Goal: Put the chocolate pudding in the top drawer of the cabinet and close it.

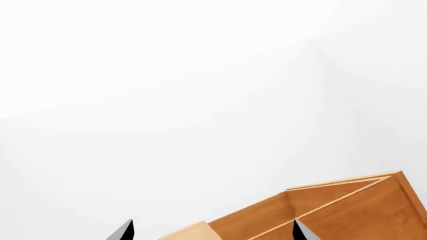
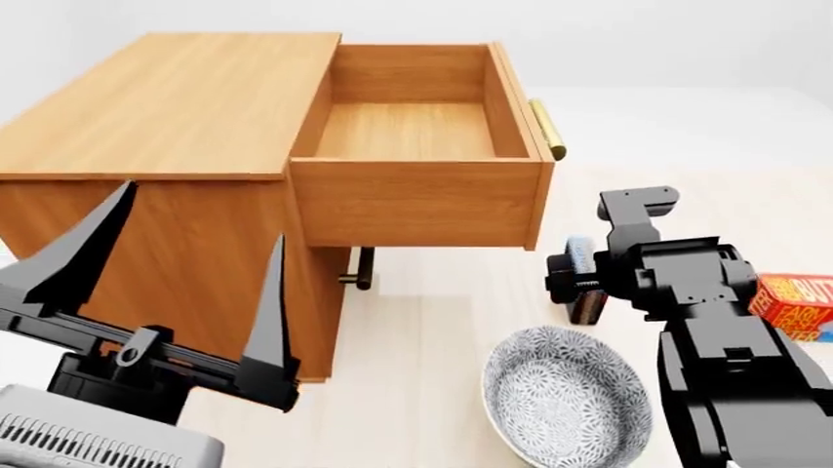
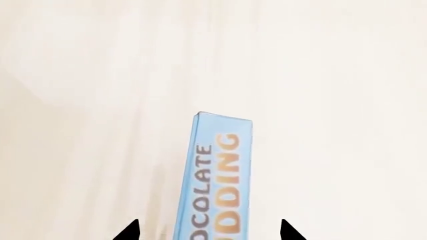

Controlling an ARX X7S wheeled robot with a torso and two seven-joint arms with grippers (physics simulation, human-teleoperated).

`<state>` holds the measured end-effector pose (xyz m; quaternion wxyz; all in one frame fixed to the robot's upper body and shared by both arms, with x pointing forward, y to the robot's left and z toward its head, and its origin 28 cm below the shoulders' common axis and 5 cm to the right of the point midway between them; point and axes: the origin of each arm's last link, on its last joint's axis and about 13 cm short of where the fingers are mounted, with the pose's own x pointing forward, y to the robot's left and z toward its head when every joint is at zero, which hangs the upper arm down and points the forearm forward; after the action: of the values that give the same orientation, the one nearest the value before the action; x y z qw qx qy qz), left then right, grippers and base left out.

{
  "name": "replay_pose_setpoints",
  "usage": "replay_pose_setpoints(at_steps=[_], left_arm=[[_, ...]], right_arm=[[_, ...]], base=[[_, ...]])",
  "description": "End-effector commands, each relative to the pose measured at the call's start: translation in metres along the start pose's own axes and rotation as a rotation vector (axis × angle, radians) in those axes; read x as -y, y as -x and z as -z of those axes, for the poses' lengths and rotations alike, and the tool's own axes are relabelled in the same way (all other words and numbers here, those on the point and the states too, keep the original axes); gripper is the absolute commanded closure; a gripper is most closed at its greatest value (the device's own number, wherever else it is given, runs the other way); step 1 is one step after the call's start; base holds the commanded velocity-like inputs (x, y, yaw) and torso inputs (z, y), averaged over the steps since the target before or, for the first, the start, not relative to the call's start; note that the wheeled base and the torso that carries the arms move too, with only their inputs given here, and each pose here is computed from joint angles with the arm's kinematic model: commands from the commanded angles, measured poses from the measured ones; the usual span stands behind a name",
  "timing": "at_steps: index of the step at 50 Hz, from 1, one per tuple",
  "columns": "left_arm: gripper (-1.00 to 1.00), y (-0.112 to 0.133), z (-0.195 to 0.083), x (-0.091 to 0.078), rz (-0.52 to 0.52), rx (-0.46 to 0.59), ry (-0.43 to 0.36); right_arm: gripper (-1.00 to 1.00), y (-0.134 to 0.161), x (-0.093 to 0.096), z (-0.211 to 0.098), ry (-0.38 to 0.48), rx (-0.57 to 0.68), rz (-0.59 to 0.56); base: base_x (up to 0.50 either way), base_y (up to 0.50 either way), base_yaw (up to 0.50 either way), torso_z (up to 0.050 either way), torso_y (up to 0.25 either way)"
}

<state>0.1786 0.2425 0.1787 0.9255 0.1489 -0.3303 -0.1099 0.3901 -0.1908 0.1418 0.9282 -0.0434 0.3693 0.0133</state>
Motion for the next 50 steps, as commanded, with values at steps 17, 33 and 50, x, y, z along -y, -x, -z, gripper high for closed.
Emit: replay_pose_setpoints(at_steps=[17, 33, 50], left_arm=[[-1.00, 0.0036, -0.0037, 0.0018, 0.059, 0.014, 0.053], [-1.00, 0.0041, -0.0065, 0.0016, 0.048, 0.016, 0.057], [-1.00, 0.0018, -0.0014, 0.0016, 0.036, 0.011, 0.024]], right_arm=[[-1.00, -0.0003, 0.0013, 0.0022, -0.005, -0.009, 0.016], [1.00, -0.0016, 0.0026, 0.0064, -0.017, -0.016, 0.031], [1.00, -0.0015, 0.0034, 0.0010, -0.008, 0.034, 0.055]], base=[[0.00, 0.00, 0.00, -0.021, 0.000], [0.00, 0.00, 0.00, 0.000, 0.000], [0.00, 0.00, 0.00, 0.000, 0.000]])
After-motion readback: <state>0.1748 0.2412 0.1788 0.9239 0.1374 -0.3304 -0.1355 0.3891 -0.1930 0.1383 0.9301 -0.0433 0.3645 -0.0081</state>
